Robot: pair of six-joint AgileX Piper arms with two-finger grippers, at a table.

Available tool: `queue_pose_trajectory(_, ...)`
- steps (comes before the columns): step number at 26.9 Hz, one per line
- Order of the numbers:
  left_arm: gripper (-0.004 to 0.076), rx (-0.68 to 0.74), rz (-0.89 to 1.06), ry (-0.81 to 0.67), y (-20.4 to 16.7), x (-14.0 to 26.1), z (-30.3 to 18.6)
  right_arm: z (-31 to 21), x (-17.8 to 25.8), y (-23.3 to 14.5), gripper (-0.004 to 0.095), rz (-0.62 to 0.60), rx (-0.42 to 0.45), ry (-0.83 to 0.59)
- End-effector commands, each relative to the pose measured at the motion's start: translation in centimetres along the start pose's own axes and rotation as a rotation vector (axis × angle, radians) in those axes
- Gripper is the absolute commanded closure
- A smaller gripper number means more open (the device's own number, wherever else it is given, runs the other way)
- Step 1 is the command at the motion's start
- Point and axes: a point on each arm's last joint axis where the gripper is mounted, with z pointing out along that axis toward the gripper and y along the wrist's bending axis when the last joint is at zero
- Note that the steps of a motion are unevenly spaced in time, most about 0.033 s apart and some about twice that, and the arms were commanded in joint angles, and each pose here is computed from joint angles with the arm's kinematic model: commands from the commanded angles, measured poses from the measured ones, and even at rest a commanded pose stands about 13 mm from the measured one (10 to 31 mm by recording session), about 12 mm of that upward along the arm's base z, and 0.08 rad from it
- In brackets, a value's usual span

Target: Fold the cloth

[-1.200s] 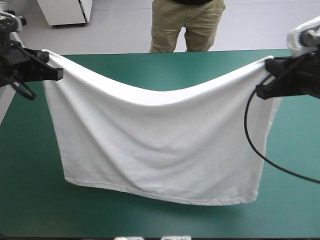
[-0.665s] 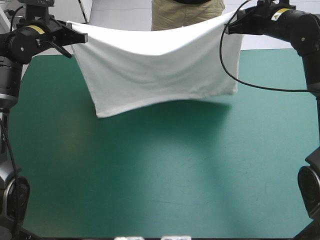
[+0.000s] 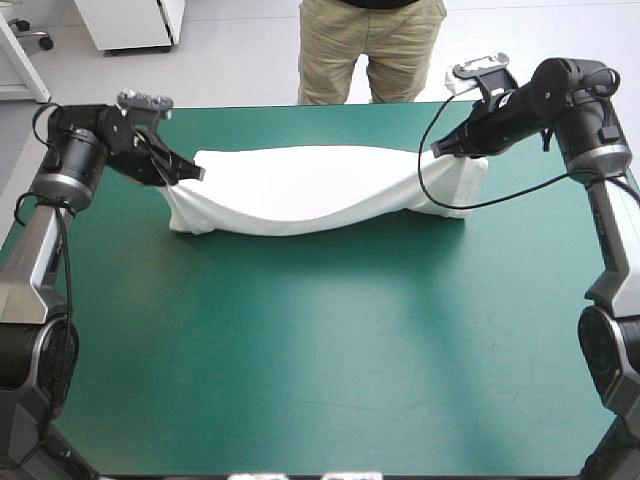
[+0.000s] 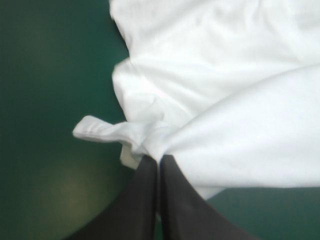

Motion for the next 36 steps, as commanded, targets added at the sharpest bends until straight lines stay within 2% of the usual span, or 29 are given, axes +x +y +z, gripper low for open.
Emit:
queue_pose_trajectory(1,0.0733,0.001,0.000,-0.028,-0.5,1.7,-1.2,-2.4,0.9,0.9,0.0925,-0.004,-0.031,-0.034)
queue_pose_trajectory(6,0.0733,0.006,0.017,0.063,-1.2,6.1,-0.9,-1.1,5.1,1.6,0.0925,0.013,-0.070,0.097)
queue_pose_trajectory(19,0.0733,0.043,0.012,0.248,-2.4,12.7,0.1,1.3,13.9,3.0,0.0925,0.073,-0.104,0.284)
queue_pose_trajectory(32,0.0733,0.054,0.003,0.293,-2.9,15.8,0.5,3.0,20.8,4.0,0.0925,0.131,-0.084,0.375)
queue_pose_trajectory(36,0.0733,0.048,0.008,0.298,-2.9,16.1,0.8,4.0,22.6,3.7,0.0925,0.133,-0.046,0.417)
